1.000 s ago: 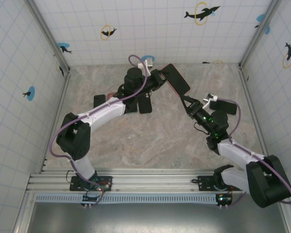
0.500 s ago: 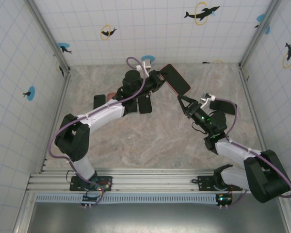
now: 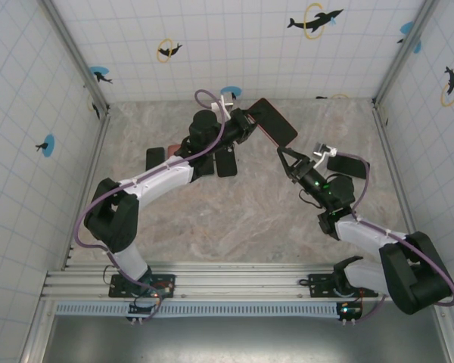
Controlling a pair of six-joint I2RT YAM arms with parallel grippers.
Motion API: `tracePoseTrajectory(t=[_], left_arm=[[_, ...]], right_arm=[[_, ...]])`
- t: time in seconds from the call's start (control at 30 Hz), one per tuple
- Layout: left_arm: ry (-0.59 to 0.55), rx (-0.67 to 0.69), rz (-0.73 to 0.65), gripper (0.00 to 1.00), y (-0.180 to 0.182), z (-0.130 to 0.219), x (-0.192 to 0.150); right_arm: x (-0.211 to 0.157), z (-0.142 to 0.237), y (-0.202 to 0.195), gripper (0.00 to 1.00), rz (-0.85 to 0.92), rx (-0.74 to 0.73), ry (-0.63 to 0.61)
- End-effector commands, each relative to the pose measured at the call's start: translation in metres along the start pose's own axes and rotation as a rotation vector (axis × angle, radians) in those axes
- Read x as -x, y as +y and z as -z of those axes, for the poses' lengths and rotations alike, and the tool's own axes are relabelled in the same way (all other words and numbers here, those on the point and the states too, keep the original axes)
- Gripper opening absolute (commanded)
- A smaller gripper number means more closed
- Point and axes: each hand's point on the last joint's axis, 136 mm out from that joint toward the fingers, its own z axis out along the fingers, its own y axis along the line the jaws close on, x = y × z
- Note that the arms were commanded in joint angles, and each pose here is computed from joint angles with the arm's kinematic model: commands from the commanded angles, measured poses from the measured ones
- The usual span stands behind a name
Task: Take the phone out of the phone case
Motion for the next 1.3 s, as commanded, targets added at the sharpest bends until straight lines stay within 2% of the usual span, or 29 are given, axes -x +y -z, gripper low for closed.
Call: tracePoseTrajectory(t=[0.0,0.37,0.67,0.8,0.9,1.03,1.27], left_arm=[[-0.008,-0.199,-0.017,0.07,-0.074,0.015,0.005],[0.030,-0.268,0.025,0.05,-0.103,0.024,0.000],[0.055,-0.254,0.005,0.03,-0.096,0.023,-0.006],[0.072,-0.196,-0.076,0.03,-0.080,0.022,-0.007],[0.080,-0.179,-0.179,0.04,-0.071,0.028,-0.002],[0.141,-0.174,-0.381,0.07,-0.063,0.038,-0.005],[0.269,-0.192,-0.603,0.05,-0.040,0.053,-0.012]], right_arm=[[0.004,-0.001,-0.008,0.13,0.049,-0.023,0.003],[-0.011,0.006,-0.070,0.10,0.276,-0.244,0.167],[0.002,0.000,-0.067,0.10,0.339,-0.249,0.167],[0.008,0.000,-0.055,0.13,0.360,-0.208,0.154],[0.007,0.003,-0.047,0.31,0.427,-0.178,0.189],[0.009,0.009,-0.046,0.34,0.497,-0.179,0.232],[-0.019,0.005,-0.032,0.43,0.667,-0.069,0.487]])
